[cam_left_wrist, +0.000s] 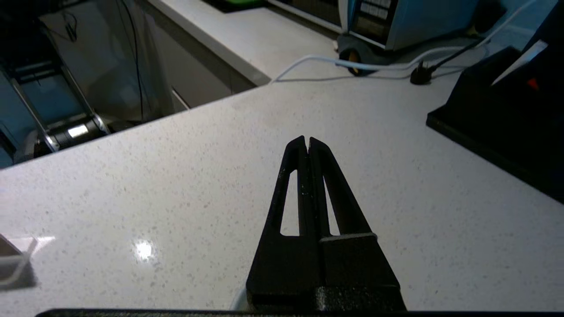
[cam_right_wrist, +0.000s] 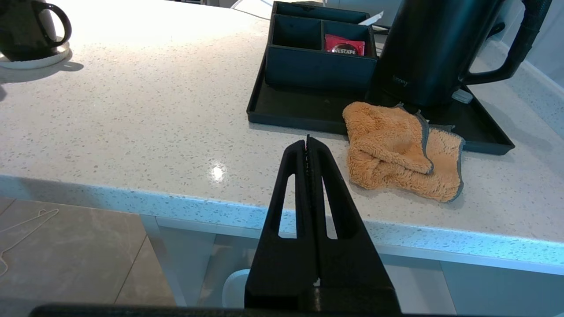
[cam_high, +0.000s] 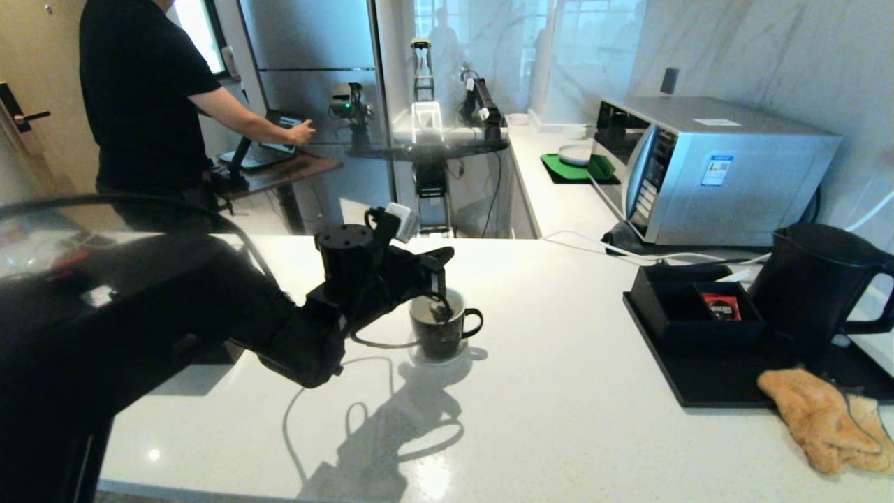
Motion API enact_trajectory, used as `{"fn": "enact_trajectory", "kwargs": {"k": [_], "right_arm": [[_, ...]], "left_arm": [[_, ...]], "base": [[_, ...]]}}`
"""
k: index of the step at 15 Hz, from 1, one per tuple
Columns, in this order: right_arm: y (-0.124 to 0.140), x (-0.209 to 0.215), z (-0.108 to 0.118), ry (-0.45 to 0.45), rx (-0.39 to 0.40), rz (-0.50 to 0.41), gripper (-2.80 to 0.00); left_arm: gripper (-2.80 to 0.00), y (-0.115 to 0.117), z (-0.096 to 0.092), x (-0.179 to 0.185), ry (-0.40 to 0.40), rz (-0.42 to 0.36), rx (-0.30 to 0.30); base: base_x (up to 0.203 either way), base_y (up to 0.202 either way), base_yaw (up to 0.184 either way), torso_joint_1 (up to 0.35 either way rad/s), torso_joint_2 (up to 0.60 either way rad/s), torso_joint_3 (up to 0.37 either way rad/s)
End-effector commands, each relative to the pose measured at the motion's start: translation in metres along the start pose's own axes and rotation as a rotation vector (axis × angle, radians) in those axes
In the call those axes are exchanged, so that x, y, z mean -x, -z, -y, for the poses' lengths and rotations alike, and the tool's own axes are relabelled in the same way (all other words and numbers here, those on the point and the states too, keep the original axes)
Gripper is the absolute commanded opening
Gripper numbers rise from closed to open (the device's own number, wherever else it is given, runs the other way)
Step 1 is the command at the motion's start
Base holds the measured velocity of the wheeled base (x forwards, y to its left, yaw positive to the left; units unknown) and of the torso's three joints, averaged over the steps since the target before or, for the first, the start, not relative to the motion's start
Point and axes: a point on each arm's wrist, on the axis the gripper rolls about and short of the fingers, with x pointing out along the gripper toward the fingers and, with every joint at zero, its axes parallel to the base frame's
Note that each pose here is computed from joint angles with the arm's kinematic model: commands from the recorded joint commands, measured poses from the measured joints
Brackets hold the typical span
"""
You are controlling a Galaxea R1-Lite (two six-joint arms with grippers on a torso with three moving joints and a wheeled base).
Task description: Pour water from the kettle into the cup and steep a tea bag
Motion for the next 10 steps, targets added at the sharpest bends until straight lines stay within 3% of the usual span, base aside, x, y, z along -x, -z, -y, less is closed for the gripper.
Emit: {"fn": "enact_trajectory", "kwargs": {"k": [1, 10], "right_arm": [[0.0, 0.0, 0.0, -0.001, 0.001, -0.002, -2.8], [0.0, 0.0, 0.0, -0.001, 0.001, -0.002, -2.8]], "left_arm": [[-2.8, -0.025, 0.003, 0.007, 0.005, 0.063, -0.014], [-2.8, -0.076, 0.001, 0.031, -0.015, 0.174, -0.041]], "base": [[0.0, 0.0, 0.0, 0.0, 0.0, 0.0], [0.0, 0.0, 0.0, 0.0, 0.0, 0.0]]}}
